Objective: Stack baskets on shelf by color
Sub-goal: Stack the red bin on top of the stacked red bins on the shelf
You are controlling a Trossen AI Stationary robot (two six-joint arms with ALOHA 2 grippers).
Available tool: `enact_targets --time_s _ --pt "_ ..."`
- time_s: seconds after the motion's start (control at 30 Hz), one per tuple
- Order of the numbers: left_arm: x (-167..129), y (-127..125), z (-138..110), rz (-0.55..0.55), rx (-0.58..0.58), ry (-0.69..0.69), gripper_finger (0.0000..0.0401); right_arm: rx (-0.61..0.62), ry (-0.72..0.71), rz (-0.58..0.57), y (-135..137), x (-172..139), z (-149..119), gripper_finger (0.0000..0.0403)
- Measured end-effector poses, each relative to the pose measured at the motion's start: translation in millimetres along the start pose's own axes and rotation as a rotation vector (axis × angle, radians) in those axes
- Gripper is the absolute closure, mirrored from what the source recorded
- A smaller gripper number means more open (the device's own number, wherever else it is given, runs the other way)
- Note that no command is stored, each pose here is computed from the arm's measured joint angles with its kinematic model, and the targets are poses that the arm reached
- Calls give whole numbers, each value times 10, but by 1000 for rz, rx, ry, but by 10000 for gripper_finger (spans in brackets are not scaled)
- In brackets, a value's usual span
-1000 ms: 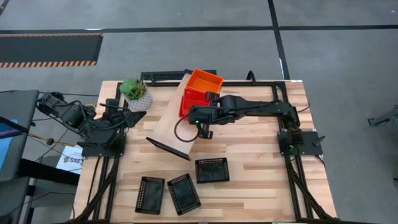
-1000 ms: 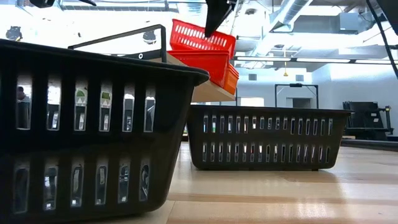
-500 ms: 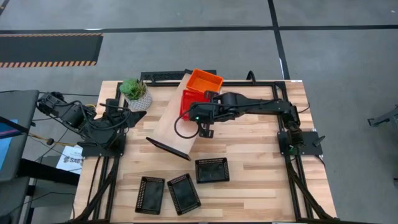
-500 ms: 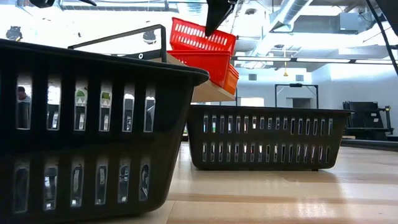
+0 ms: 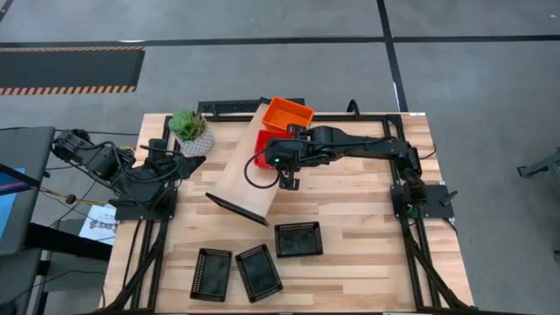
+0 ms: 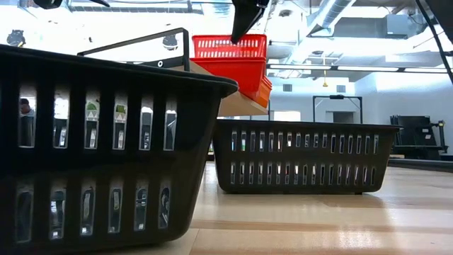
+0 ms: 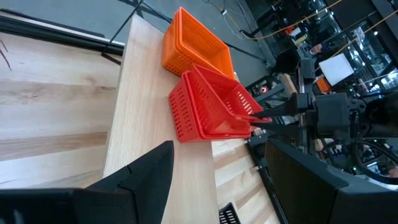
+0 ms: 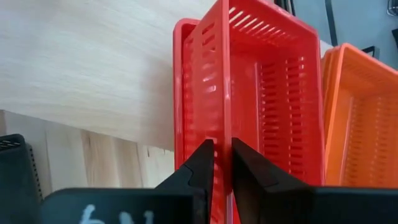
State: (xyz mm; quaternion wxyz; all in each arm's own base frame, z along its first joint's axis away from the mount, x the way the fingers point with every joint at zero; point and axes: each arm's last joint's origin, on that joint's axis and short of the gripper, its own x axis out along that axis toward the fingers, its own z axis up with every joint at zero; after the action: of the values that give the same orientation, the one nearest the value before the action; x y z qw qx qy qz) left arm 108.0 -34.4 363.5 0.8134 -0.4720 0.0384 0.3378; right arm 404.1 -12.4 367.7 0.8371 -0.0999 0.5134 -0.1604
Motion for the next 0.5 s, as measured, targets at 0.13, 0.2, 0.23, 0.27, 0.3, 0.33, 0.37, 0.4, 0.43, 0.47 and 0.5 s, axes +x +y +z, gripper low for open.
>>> enact_targets --time_s 0.13,0.2,0.23,0.27,0.3,0.33,0.37,0.4,0.43,0.47,0.5 --pt "0 8 -1 6 9 0 159 -4 -24 9 -29 13 26 335" --pt "0 8 0 6 9 0 159 -3 -33 9 -41 18 36 335" --pt "0 8 0 6 9 0 159 -5 -40 9 -42 17 43 334" --pt "0 8 0 6 9 0 159 -8 -45 9 -42 15 47 333" --pt "0 8 0 6 9 -1 159 -13 -47 8 -42 15 49 330" --pt "0 8 0 6 9 -1 159 -14 -51 8 -43 15 53 326" --pt "0 8 0 6 9 -1 159 -15 -52 8 -43 15 55 321" --pt "0 8 0 6 9 -1 159 -18 -50 8 -43 15 52 315" --pt "0 8 0 6 9 -1 159 -21 -47 8 -43 15 49 308" --pt "0 9 0 6 9 -1 159 -25 -42 8 -42 15 44 300" --pt "0 10 0 7 10 -1 159 -29 -38 8 -42 16 40 292"
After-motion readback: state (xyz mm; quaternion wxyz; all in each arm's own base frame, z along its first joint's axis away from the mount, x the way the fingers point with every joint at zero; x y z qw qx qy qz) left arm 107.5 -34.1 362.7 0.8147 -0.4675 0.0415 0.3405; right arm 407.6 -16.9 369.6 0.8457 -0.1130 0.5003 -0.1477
